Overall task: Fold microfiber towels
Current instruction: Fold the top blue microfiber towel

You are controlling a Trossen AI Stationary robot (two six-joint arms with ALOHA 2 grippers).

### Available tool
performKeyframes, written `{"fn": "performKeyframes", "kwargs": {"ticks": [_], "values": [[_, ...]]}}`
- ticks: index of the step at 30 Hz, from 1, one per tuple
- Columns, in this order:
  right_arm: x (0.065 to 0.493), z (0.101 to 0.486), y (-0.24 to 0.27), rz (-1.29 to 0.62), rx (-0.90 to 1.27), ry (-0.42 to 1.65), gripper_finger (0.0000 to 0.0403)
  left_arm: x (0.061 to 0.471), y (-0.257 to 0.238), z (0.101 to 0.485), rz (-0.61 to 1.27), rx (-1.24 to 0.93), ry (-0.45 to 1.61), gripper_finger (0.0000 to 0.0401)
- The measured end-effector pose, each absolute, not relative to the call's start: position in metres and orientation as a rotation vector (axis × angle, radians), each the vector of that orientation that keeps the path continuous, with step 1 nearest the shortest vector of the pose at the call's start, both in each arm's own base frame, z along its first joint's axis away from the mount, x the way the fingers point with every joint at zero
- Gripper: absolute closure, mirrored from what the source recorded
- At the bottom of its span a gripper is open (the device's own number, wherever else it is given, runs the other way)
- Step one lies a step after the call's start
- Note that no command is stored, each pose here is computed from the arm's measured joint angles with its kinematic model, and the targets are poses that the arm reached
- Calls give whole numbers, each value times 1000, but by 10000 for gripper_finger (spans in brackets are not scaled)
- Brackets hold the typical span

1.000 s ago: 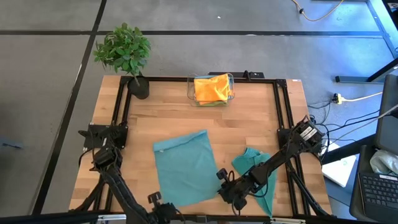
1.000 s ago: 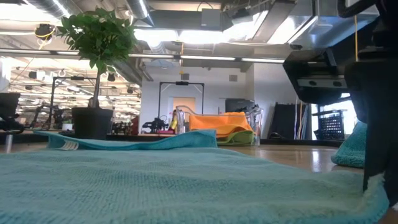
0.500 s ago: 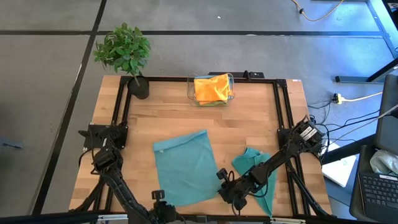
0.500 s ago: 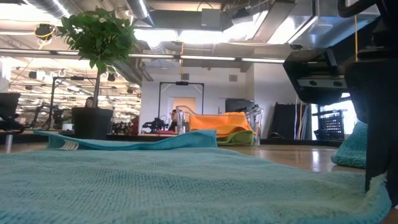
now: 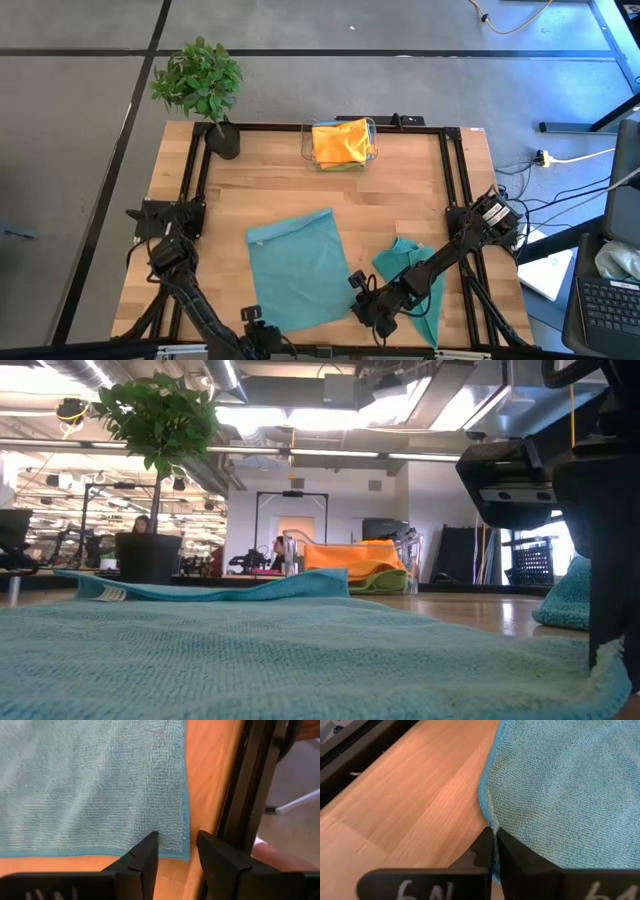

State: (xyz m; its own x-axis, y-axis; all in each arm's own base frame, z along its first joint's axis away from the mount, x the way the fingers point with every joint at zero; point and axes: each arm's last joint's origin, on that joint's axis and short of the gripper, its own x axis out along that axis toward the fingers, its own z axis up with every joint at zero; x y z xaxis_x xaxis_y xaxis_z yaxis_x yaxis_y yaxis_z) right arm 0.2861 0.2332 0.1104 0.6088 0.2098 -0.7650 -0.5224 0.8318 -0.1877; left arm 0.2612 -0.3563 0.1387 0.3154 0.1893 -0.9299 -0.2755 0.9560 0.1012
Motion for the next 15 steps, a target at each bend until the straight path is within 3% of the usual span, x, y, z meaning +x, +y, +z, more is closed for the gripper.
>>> {"fn": "performKeyframes", "kwargs": {"ticks": [8,15], "values": [[286,111,233,438,-420,813,395,261,-352,132,360,-146,1198,286],[286,111,233,441,-425,812,382,262,-353,130,352,-166,1191,380]]}}
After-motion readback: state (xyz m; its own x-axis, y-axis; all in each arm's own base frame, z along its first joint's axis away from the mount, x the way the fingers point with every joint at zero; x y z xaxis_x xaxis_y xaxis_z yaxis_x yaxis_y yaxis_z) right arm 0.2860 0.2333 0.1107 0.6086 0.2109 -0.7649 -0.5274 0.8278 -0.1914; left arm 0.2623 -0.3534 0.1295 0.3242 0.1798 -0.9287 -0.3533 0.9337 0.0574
